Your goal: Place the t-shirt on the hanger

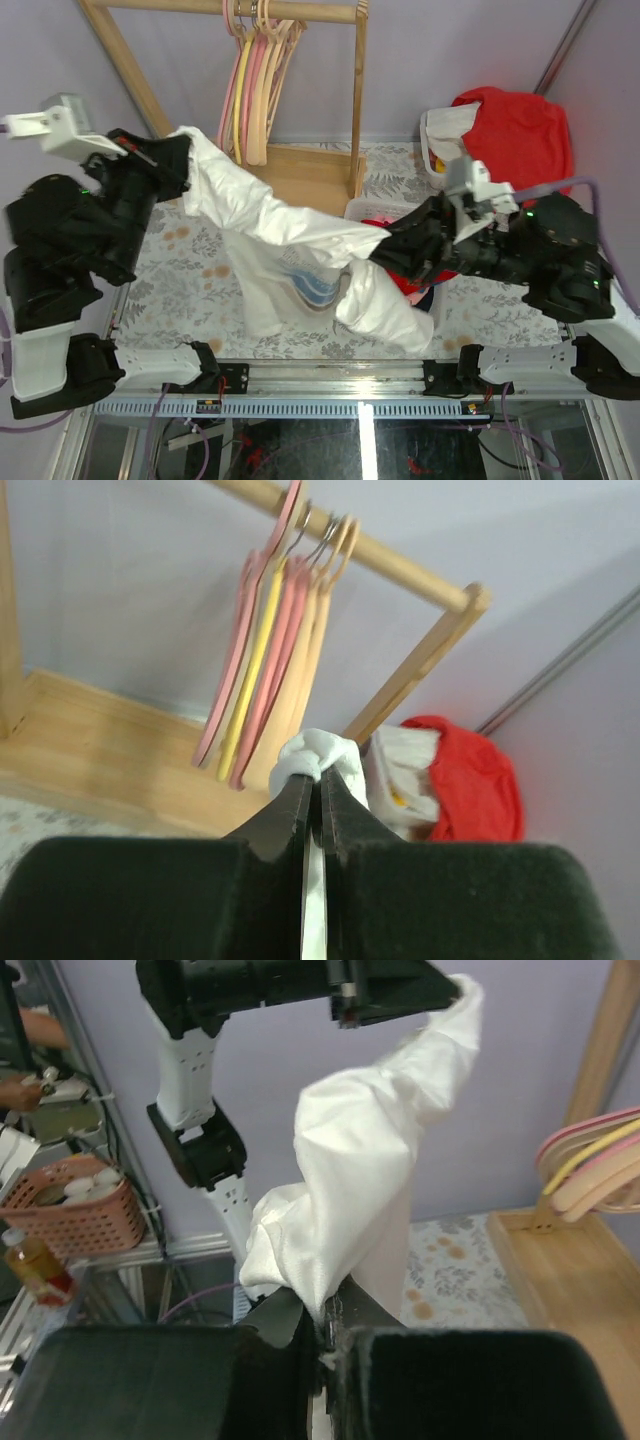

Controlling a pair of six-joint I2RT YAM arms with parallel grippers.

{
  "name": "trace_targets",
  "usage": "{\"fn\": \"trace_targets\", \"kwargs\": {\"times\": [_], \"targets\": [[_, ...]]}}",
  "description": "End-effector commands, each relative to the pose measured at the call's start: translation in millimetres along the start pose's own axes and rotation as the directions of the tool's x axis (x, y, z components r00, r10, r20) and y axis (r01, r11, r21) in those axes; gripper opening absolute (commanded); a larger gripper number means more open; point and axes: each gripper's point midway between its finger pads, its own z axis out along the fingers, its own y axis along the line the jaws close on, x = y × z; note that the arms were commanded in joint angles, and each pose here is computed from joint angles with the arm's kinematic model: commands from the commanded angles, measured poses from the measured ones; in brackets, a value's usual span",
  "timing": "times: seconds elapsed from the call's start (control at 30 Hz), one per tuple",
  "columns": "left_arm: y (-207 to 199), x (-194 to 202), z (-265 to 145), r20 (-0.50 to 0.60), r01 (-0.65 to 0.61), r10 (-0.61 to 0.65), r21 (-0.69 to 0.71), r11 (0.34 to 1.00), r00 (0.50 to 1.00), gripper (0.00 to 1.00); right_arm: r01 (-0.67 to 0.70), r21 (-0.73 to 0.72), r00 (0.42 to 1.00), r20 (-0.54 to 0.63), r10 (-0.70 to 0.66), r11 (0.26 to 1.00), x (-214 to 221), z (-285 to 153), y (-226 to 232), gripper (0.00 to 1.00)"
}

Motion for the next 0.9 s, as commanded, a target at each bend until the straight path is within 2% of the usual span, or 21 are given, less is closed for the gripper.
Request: {"fn": "trace_targets", "kwargs": {"times": [0.0, 0.07, 0.2, 0.27, 0.3, 0.37, 0.43, 0.53, 0.6, 0.73, 0.87], "targets": [[24, 87, 21, -0.188, -0.206, 0.174, -0.171, 0.963, 0.967, 0.02, -0.069, -0.134, 0.994, -0.089, 0.057, 0.989, 11, 8, 26, 0.00], [40, 116, 21, -0.225, -0.249, 0.198, -0.227, 0.941, 0.954, 0.04, -0.099, -0.084, 0.985, -0.151, 0.086, 0.991, 28, 11, 19, 0.00], [73, 172, 17, -0.289, -0.302, 0.216, -0.301, 0.905, 0.933, 0.07, -0.116, 0.123, 0.943, -0.299, 0.148, 0.986, 76, 9, -13, 0.00], [85, 195, 16, -0.309, -0.313, 0.215, -0.315, 0.896, 0.926, 0.12, -0.102, 0.220, 0.909, -0.375, 0.180, 0.970, 106, 8, -31, 0.00], [91, 206, 16, -0.320, -0.320, 0.217, -0.318, 0.892, 0.922, 0.20, -0.095, 0.265, 0.893, -0.404, 0.200, 0.960, 119, 8, -43, 0.00], [98, 221, 17, -0.344, -0.324, 0.211, -0.314, 0.892, 0.915, 0.44, -0.130, 0.320, 0.858, -0.438, 0.268, 0.939, 142, 8, -70, 0.00], [96, 226, 17, -0.354, -0.308, 0.199, -0.283, 0.908, 0.914, 0.64, -0.190, 0.335, 0.815, -0.471, 0.339, 0.923, 167, 8, -93, 0.00], [79, 225, 13, -0.358, -0.241, 0.165, -0.177, 0.954, 0.919, 0.72, -0.224, 0.355, 0.770, -0.506, 0.388, 0.908, 195, 10, -113, 0.00], [70, 218, 8, -0.337, -0.183, 0.140, -0.099, 0.978, 0.931, 0.82, -0.247, 0.347, 0.744, -0.530, 0.407, 0.905, 209, 16, -117, 0.00], [69, 201, -4, -0.313, -0.134, 0.110, -0.056, 0.989, 0.943, 0.89, -0.267, 0.371, 0.695, -0.565, 0.444, 0.889, 234, 20, -127, 0.00], [46, 216, -9, -0.380, -0.095, 0.113, 0.065, 0.993, 0.918, 0.89, -0.290, 0.392, 0.675, -0.563, 0.477, 0.873, 243, 24, -137, 0.00]]}}
